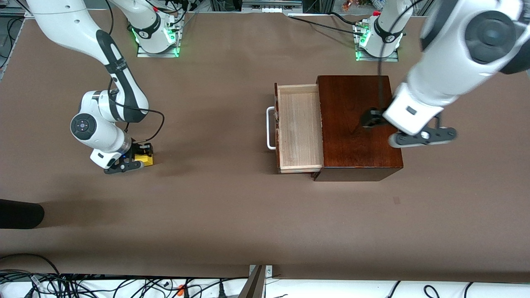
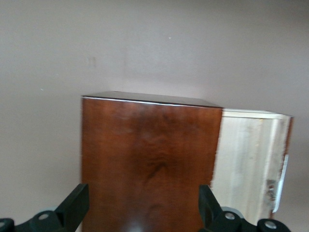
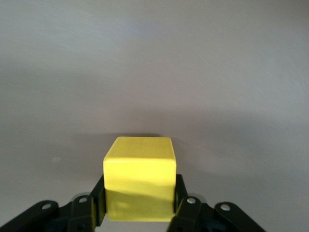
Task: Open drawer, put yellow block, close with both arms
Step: 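Carry the yellow cube with the right gripper over the open drawer, then lower the cube into the drawer and open the right gripper, then move the left gripper to the drawer front while the right gripper retracts, then push the drawer shut into the box with the left gripper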
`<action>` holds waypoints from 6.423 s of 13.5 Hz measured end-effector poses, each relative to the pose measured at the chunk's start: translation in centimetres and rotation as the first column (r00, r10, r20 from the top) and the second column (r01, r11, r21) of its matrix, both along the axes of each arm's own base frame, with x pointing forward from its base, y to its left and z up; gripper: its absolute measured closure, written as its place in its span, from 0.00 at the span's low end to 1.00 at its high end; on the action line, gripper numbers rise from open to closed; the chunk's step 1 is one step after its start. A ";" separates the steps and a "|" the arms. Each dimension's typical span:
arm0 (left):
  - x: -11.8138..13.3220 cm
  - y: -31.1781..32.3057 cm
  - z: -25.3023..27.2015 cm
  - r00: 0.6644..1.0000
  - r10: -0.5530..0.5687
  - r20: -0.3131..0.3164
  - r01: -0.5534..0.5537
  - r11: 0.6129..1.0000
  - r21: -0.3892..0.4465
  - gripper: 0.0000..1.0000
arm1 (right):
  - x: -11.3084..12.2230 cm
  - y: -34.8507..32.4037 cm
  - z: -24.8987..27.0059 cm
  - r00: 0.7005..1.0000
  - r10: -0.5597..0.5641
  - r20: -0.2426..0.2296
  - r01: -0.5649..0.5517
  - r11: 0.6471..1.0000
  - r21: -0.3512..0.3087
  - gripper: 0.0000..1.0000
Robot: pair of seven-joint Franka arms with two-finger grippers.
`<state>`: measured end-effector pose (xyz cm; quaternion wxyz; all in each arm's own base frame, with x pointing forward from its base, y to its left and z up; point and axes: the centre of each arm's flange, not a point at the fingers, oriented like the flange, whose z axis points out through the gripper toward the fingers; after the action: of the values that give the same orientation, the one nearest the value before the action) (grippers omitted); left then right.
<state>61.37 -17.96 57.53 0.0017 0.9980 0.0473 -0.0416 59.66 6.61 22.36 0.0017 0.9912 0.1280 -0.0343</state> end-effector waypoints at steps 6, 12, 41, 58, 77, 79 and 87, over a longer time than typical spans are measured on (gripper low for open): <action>-0.7 11.7 2.3 0.998 -0.058 0.003 0.058 0.998 -0.009 0.00 | 2.3 16.3 15.6 0.964 0.266 0.005 -0.265 0.962 0.066 0.44; -2.2 13.4 3.1 0.992 -0.124 0.010 0.124 0.992 -0.014 0.00 | -4.0 36.3 21.4 0.836 0.527 0.154 -0.541 0.838 0.071 0.44; -3.5 13.3 3.1 0.988 -0.147 0.035 0.148 0.989 -0.019 0.00 | -14.7 54.3 9.5 0.214 0.975 0.057 -0.966 0.220 -0.134 0.44; -3.5 13.2 3.0 0.988 -0.148 0.033 0.148 0.989 -0.019 0.00 | -6.8 40.1 34.6 0.465 0.866 0.187 -0.848 0.496 -0.187 0.00; -10.5 -23.7 -3.3 0.549 -0.834 0.058 0.836 0.545 -0.067 0.00 | 0.3 -1.8 45.4 0.912 0.316 0.261 -0.343 0.937 0.067 0.00; -11.3 -26.9 -4.9 0.409 -0.908 0.096 0.912 0.405 -0.060 0.00 | -0.8 -4.7 45.1 0.928 0.274 0.252 -0.308 0.945 0.109 0.00; -10.4 -32.4 -15.7 -0.012 -0.991 0.132 0.998 -0.020 -0.058 0.00 | -6.9 -1.8 44.3 0.987 0.052 0.153 -0.069 0.991 0.111 0.00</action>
<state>50.96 -50.38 41.88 0.0400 0.7327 -0.6793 -0.0080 52.74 4.85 66.63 -0.0453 0.9850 0.1593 0.0478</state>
